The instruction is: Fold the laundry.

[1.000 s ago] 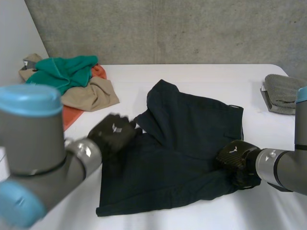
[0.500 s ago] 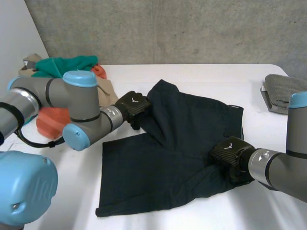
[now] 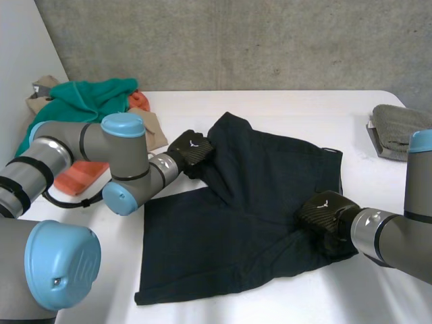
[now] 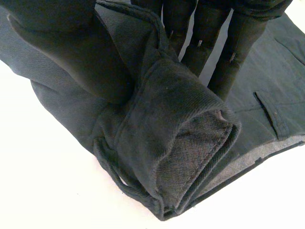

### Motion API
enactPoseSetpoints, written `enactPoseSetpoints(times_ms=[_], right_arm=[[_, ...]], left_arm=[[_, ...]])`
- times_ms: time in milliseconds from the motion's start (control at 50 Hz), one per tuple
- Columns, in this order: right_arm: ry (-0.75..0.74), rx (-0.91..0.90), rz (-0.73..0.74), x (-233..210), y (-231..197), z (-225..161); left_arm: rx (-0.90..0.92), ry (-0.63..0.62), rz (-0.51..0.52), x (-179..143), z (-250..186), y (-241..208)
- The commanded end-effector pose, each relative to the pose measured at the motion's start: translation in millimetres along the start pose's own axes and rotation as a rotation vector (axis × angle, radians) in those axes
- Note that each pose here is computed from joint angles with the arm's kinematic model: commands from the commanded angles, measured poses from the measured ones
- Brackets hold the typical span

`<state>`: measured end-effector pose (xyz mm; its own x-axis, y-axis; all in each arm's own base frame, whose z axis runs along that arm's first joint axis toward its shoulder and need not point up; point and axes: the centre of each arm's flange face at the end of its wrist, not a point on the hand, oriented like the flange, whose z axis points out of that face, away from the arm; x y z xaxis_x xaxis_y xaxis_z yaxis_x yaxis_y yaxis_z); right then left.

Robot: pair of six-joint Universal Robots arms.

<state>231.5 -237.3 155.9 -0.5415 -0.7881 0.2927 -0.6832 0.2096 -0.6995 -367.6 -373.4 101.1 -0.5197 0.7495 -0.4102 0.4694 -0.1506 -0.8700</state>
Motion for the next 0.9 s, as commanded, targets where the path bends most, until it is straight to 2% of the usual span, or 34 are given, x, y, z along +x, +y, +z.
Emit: enactPoseSetpoints(times_ms=[20,100,200,260,340,360,440,540,640,800,900], right_arm=[[0.006,-0.001,0.006,3.0,0.9,-0.2],[0.008,0.001,0.005,3.4,0.2,-0.5],[0.004,0.003,0.004,1.1,-0.2,-0.8],[0.0,0.009,0.002,-0.8,-1.9,-1.1],[-0.002,0.019,0.01,-3.0,-4.9,-1.1],[-0.001,0.025,0.012,-4.0,-6.8,-0.9],[-0.004,0.032,0.012,-6.5,-10.1,0.2],[0.007,0.037,0.002,-7.1,-14.0,0.5],[0.023,0.041,-0.008,-7.0,-17.1,1.4],[0.042,0.059,0.014,-3.0,-19.9,2.1],[0.055,0.096,0.052,0.2,-24.7,3.6]], left_arm=[[-0.017,-0.03,0.066,1.7,1.2,0.6],[-0.056,-0.09,0.132,0.2,-3.8,-6.7],[-0.142,-0.204,0.197,-17.0,-23.8,-14.9],[-0.168,-0.216,0.225,-17.0,-34.4,-18.7],[-0.235,-0.232,0.327,-16.0,-49.5,-17.1],[-0.278,-0.243,0.385,-15.4,-55.0,-15.2],[-0.363,-0.252,0.507,-8.0,-63.5,-10.8],[-0.376,-0.252,0.562,-3.7,-63.7,-11.2],[-0.303,-0.268,0.512,-4.4,-64.3,-27.6],[-0.182,-0.356,0.244,-23.0,-96.2,-72.6],[-0.15,-0.372,0.048,-26.2,-139.7,-92.4]])
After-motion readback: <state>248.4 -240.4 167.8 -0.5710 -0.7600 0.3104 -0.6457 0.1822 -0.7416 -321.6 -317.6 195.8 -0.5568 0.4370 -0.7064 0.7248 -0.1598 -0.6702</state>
